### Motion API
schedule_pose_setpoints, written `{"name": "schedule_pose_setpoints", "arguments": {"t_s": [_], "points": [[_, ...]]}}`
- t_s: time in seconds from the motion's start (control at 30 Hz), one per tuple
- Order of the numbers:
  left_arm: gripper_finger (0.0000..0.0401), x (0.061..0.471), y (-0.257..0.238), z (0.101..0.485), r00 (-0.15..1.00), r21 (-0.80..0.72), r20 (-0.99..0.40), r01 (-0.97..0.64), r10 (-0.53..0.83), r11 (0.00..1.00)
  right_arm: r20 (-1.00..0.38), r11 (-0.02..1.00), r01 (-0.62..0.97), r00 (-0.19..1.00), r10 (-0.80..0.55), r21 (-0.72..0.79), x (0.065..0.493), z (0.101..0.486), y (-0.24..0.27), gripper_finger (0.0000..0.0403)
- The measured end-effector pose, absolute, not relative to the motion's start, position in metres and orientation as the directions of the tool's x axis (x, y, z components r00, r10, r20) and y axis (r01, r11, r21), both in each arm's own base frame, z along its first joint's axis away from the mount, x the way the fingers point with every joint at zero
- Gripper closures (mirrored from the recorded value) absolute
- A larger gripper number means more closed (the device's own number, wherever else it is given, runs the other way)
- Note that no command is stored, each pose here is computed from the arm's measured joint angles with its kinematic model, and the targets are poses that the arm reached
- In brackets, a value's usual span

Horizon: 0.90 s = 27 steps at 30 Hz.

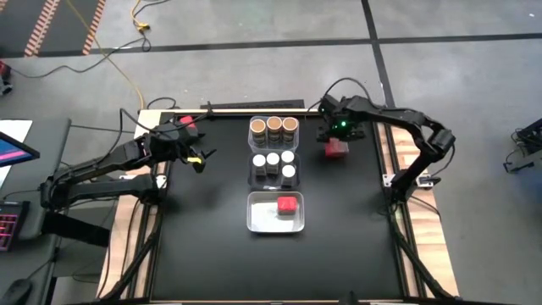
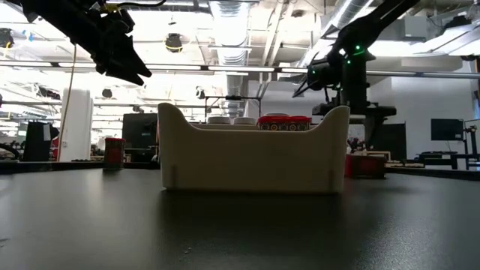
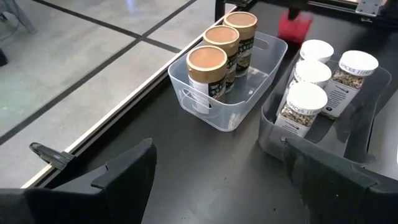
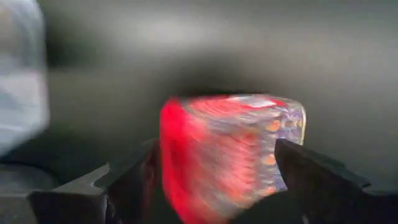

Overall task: Sort spices by type
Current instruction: Put the right red seasoning can into the white bin

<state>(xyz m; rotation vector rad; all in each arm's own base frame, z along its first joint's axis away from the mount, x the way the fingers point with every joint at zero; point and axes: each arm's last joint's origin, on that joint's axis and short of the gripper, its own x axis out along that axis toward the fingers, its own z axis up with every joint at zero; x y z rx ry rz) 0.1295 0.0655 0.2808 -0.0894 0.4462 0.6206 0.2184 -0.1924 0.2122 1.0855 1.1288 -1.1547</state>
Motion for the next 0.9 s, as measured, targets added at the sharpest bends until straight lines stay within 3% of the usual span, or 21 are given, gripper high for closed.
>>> {"name": "schedule_pose_setpoints", "arguments": {"t_s": [0.4,0.63,0.77,0.9], "points": [[0.0069,0.13,0.066,0.281,0.722,0.051,-0.429,-0.581,0.543,0.813,-0.993,0.112,0.993,0.051,-0.111,0.039,0.222,0.212,-0.187,0.0047],[0.0069,0.13,0.065,0.281,0.722,0.051,-0.429,-0.581,0.543,0.813,-0.992,0.214,0.976,0.055,-0.112,0.03,0.224,0.214,-0.186,0.0047],[0.0069,0.13,0.065,0.281,0.722,0.049,-0.429,-0.581,0.543,0.812,-0.993,0.33,0.944,0.047,-0.106,0.01,0.223,0.215,-0.186,0.0047],[0.0069,0.13,0.066,0.281,0.722,0.049,-0.429,-0.582,0.543,0.812,-0.996,0.549,0.835,0.021,-0.085,-0.029,0.221,0.223,-0.186,0.0047]]}}
